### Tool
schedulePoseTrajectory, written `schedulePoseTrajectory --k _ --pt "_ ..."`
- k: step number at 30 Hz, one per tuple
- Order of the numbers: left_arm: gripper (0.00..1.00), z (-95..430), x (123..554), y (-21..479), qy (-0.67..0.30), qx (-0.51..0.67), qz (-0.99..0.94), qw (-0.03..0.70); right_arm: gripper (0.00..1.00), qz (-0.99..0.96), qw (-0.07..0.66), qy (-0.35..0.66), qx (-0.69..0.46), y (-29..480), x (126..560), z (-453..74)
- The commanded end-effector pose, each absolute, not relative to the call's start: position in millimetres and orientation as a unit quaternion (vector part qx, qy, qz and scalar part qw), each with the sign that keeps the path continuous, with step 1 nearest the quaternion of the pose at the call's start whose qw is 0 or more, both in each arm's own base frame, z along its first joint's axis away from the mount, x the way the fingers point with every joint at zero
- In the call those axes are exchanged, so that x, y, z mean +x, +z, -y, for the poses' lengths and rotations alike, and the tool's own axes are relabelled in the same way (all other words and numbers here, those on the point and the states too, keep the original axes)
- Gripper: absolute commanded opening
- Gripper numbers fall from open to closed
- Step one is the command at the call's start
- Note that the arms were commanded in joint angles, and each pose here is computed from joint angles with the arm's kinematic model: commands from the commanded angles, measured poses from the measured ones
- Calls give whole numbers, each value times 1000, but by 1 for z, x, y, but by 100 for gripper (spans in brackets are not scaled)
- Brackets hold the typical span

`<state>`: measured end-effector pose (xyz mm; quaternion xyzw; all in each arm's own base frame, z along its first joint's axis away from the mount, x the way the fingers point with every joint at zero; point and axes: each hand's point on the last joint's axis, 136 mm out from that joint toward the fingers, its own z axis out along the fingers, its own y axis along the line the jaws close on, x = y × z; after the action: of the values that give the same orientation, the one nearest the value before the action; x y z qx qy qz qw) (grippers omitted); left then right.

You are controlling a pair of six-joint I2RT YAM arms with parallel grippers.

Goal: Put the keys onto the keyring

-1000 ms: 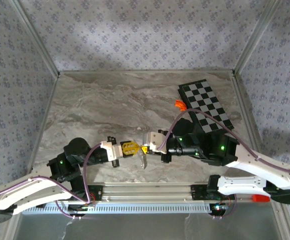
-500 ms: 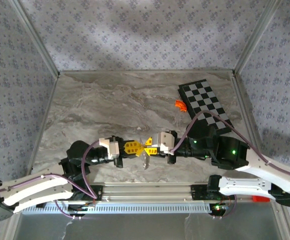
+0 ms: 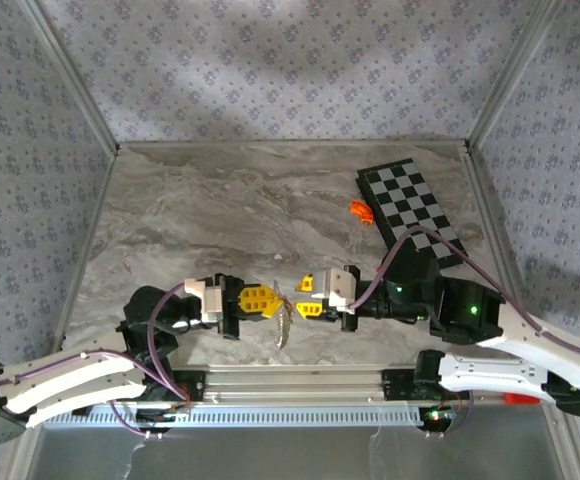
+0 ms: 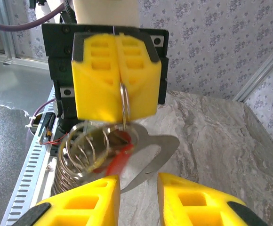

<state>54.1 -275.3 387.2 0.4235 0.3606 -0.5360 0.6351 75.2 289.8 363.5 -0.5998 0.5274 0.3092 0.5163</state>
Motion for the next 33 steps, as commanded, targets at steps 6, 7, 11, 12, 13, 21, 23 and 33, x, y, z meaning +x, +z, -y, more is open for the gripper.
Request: schedulePoseTrajectory --k 6,7,11,12,13,21,23,33 --pt "0 260 42 413 -557 408 -315 651 30 -511 512 342 -600 366 65 -296" --pt "0 260 42 413 -557 407 -315 651 30 -508 511 347 -600 366 63 -297" --pt "0 260 42 414 -559 405 -313 652 31 -503 502 361 -603 363 59 -301" --pt "0 260 42 415 -560 405 -312 652 31 -503 501 362 -604 363 59 -302" --pt "0 260 42 415 -560 406 -312 652 32 -505 499 363 -603 362 59 -303" --pt "0 261 42 415 -562 406 -312 650 34 -499 498 379 -600 360 59 -313" --pt "0 262 42 414 -562 406 -313 650 35 -496 497 383 -600 360 58 -315" --pt "0 263 43 412 -561 406 -317 648 39 -500 501 386 -592 358 62 -321"
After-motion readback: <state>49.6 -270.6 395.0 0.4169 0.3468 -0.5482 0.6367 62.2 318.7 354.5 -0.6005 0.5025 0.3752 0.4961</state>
